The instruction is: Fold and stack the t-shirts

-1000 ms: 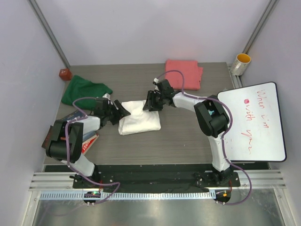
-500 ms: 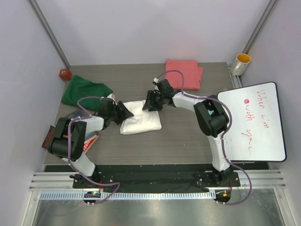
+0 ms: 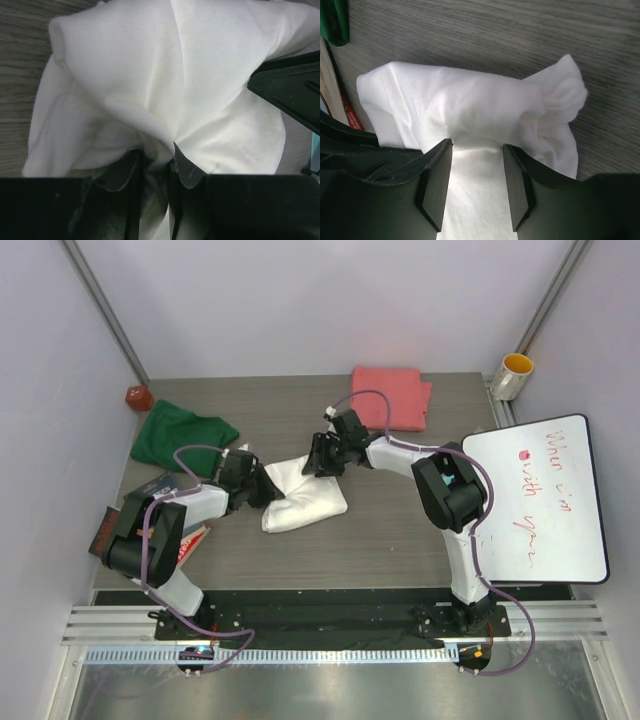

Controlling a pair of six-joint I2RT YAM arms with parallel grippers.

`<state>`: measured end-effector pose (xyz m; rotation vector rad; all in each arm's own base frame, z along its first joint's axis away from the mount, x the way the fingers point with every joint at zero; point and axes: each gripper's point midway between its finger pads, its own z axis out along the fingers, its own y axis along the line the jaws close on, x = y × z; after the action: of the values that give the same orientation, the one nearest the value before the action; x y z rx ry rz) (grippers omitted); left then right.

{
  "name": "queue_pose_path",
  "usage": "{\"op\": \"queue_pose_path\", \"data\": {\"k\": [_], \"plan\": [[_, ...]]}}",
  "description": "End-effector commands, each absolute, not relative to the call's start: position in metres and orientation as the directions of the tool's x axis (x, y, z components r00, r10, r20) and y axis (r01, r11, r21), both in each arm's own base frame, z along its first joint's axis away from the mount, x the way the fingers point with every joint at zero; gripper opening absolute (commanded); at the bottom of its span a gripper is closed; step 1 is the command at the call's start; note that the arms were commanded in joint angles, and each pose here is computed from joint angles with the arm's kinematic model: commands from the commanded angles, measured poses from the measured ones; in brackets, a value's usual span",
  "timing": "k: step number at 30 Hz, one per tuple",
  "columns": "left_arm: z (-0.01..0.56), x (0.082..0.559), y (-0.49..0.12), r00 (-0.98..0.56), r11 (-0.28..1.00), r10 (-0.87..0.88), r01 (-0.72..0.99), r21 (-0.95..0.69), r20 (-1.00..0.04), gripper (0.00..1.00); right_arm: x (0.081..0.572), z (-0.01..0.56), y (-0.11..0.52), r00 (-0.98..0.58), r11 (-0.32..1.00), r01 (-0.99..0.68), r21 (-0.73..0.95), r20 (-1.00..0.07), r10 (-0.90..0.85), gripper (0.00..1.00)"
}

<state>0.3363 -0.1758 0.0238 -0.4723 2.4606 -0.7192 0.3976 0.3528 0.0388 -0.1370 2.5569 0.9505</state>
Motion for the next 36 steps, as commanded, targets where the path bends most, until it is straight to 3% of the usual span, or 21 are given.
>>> {"op": "queue_pose_path", "data": {"k": [1,6,10,18,25,36], "plan": [[-0.001,0.294,-0.139,-0.852,0.891,-0.395,-0.265,-0.368,-0.343,0.15,0.376,0.016,0.33,-0.93,0.84,-0.17,0.515,-0.367,0.037,0.51],[0.012,0.296,-0.139,-0.851,0.894,-0.386,-0.251,-0.37,-0.356,0.12,0.369,0.015,0.325,-0.933,0.844,-0.158,0.512,-0.357,0.042,0.51],[0.016,0.298,-0.138,-0.846,0.896,-0.385,-0.246,-0.37,-0.37,0.01,0.365,0.016,0.326,-0.938,0.837,-0.154,0.525,-0.343,0.043,0.51],[0.021,0.316,-0.134,-0.821,0.892,-0.405,-0.26,-0.369,-0.401,0.0,0.368,0.053,0.324,-0.913,0.82,-0.175,0.545,-0.402,0.073,0.51],[0.041,0.351,-0.123,-0.771,0.881,-0.443,-0.282,-0.379,-0.458,0.0,0.37,0.125,0.304,-0.834,0.813,-0.201,0.547,-0.53,0.15,0.51],[0.097,0.392,-0.101,-0.709,0.917,-0.396,-0.268,-0.296,-0.584,0.0,0.352,0.129,0.292,-0.832,0.815,-0.197,0.546,-0.532,0.155,0.51]]}}
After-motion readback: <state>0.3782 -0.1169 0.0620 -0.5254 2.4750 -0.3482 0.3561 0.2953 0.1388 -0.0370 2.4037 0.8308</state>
